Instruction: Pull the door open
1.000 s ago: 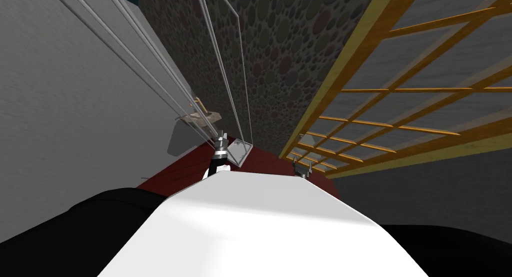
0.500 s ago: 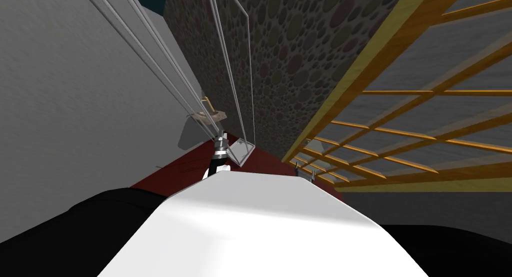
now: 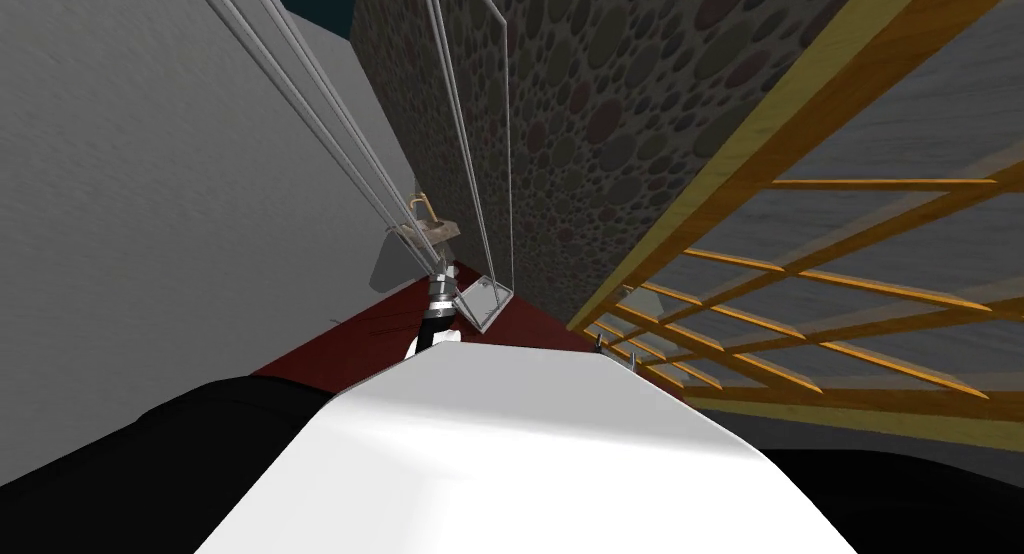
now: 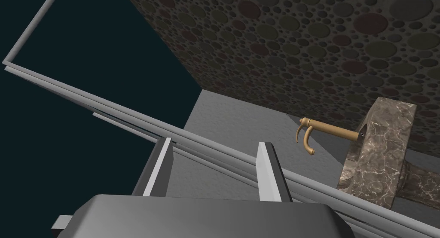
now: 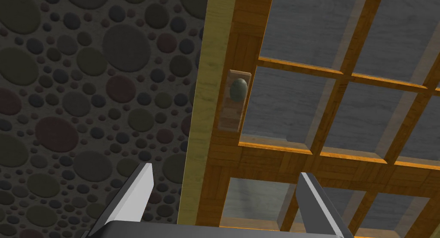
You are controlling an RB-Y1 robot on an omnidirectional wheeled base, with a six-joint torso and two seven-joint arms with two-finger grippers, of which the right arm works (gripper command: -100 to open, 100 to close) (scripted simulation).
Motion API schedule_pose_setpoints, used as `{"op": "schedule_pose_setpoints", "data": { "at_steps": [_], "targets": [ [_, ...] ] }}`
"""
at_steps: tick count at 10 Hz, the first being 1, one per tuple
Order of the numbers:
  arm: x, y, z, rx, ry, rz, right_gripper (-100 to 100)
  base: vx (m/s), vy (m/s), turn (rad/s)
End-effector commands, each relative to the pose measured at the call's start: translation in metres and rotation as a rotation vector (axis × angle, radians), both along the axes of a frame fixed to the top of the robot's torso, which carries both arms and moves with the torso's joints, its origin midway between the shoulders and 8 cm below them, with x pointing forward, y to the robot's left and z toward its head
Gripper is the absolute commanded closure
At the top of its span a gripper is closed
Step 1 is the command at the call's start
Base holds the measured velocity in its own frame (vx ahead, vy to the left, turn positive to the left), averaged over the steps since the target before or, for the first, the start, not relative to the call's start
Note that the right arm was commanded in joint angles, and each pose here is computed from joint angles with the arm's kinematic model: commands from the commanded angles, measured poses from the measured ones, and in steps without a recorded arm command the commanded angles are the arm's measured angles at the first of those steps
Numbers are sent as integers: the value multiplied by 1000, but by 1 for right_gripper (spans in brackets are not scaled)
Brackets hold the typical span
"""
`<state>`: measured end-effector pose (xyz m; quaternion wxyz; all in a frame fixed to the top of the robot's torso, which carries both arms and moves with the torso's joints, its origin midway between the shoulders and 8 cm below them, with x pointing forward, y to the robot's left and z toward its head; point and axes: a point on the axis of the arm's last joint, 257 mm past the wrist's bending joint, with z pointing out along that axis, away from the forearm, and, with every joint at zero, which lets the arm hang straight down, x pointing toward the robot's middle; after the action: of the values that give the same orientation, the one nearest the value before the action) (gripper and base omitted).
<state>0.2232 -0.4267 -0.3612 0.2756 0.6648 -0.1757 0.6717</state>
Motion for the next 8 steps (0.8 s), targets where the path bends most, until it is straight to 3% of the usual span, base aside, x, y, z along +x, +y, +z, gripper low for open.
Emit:
{"op": "schedule_pose_setpoints", "data": {
  "at_steps": [1,2,3,8],
  "targets": [
    [-11,-9,-9,26,1,-21,-100,29,-27,120],
    [-21,-15,-15,44,2,-39,-100,50,-43,196],
    [-21,-15,-15,45,2,-39,-100,36,-45,77],
    [-71,-48,-39,116,1,-133,-100,53,-64,200]
  ]
}}
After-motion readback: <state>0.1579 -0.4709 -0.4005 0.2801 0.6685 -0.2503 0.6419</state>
